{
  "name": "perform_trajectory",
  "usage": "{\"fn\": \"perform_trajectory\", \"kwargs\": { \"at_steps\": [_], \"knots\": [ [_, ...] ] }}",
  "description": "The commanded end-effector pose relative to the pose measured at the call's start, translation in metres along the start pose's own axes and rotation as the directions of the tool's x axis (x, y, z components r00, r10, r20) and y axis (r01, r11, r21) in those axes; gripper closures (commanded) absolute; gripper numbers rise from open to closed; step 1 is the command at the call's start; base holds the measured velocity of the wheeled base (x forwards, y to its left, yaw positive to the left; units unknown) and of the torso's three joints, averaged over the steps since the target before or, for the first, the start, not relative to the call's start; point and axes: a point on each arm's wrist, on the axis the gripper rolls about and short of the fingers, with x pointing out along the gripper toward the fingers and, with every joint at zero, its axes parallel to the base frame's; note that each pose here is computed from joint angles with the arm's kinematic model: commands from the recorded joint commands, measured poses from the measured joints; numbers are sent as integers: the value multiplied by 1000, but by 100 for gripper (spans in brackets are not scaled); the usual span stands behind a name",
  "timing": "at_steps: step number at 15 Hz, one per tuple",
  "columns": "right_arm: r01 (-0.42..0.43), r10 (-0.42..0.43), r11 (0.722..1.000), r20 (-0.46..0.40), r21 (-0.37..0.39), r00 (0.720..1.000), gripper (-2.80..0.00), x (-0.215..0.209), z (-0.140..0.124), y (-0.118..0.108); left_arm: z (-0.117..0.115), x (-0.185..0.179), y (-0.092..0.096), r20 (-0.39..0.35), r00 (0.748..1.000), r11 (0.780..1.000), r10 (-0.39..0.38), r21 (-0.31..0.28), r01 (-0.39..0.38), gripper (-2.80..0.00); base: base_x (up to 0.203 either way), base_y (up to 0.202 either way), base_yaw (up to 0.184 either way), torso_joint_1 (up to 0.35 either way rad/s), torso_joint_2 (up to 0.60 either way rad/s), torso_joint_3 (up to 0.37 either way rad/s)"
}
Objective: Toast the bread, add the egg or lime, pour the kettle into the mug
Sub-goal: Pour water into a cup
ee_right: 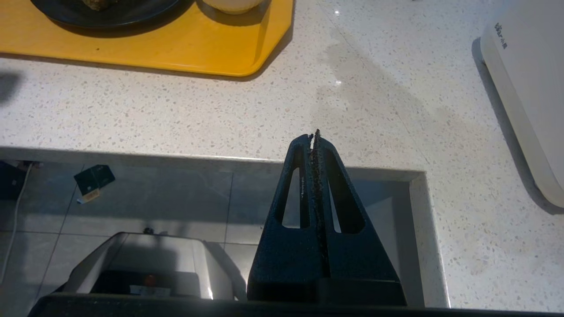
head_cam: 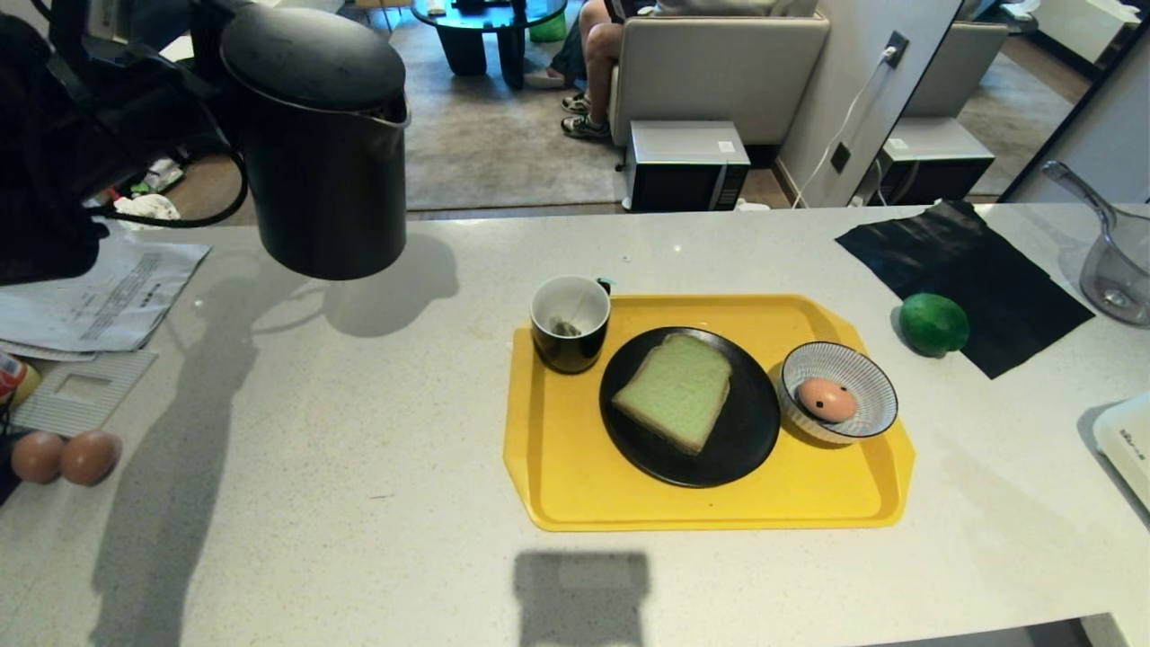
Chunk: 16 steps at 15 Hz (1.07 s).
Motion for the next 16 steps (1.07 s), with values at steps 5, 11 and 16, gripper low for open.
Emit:
{"fn": "perform_trajectory", "kwargs": {
  "at_steps": [5,11,16],
  "knots": [
    [-1,1,1000,-1,-1,1000,0,0,0,0,18,13,-7,-4,999,999,-37,17,37,0,0,0,0,0,0,0],
    [0,0,1000,-1,-1,1000,0,0,0,0,13,27,-26,-46,996,997,-75,-40,73,0,0,0,0,0,0,0],
    [-1,1,1000,-1,-1,1000,0,0,0,0,14,40,-45,-44,991,992,-127,-27,126,0,0,0,0,0,0,0]
  ]
}}
